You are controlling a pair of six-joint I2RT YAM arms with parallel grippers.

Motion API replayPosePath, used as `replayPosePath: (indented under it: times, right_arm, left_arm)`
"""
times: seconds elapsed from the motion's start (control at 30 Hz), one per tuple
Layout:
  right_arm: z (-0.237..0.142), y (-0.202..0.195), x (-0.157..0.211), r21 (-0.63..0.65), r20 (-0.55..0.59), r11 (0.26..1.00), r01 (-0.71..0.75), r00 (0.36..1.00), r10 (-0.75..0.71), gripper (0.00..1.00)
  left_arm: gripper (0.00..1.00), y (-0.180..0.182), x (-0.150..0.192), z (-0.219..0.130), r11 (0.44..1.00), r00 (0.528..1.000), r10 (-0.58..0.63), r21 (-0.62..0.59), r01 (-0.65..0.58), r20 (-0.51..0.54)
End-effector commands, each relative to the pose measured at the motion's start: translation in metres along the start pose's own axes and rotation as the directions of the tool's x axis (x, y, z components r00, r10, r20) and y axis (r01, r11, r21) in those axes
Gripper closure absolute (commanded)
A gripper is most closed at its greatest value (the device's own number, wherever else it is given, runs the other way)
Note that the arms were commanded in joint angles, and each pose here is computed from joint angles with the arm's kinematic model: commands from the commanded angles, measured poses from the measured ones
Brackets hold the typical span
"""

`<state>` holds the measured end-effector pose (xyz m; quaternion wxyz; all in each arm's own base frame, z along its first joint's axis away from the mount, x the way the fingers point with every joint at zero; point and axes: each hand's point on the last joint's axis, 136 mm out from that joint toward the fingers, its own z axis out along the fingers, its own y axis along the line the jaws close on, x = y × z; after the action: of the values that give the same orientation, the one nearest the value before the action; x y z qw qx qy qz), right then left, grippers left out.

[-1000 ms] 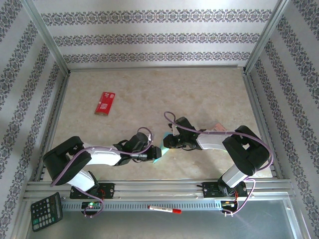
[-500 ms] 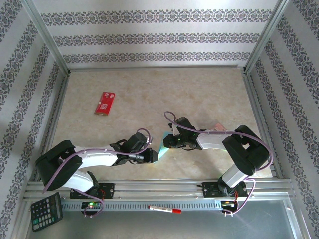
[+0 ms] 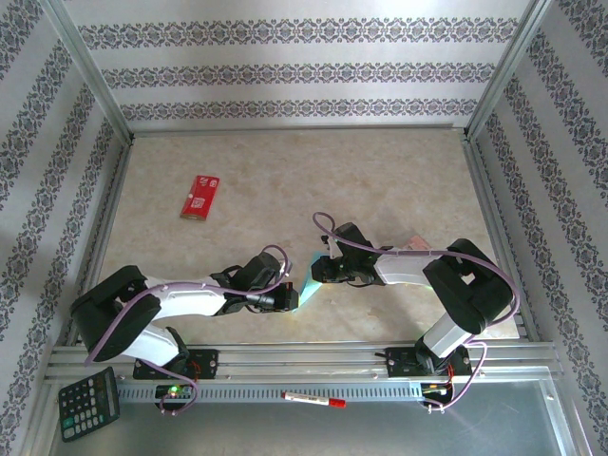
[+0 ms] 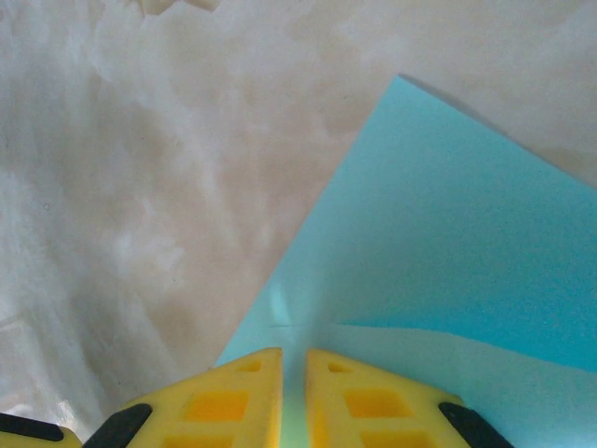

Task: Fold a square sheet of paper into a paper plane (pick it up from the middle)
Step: Fold the wing for the fifth time at the center of the table.

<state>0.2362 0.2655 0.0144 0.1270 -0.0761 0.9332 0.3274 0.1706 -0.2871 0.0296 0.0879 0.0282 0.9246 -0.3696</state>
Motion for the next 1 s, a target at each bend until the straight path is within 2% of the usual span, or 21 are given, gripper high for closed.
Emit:
replayPosePath:
  times: [0.0,0.37,0.57,0.73,0.97]
  right_arm:
    - [0.008,-0.027,0.023,0.086,-0.077,0.996,-0.029,0.996,0.035,0.83]
    - [0.009,-0.030,0.023,0.095,-0.079,0.995,-0.025,0.996,0.033,0.83]
    - [0.008,-0.029,0.022,0.092,-0.080,0.995,-0.026,0.996,0.033,0.83]
    - [0.009,-0.030,0.023,0.093,-0.083,0.995,-0.026,0.996,0.034,0.83]
    - [0.009,-0.030,0.023,0.092,-0.083,0.995,-0.026,0.996,0.033,0.83]
  left_arm:
    - [0.97,0.009,0.005,0.002,0.999,0.999,-0.046,0.007,0.046,-0.020]
    - [1.00,0.020,0.008,0.005,0.989,0.990,-0.136,0.052,0.137,-0.027]
    - [1.00,0.020,0.007,0.001,0.988,0.990,-0.140,0.060,0.141,-0.016]
    - [0.90,0.013,0.001,-0.008,0.994,0.996,-0.091,0.060,0.090,0.012]
    - [0.75,0.020,0.005,-0.021,1.000,1.000,-0.013,-0.008,0.013,0.019]
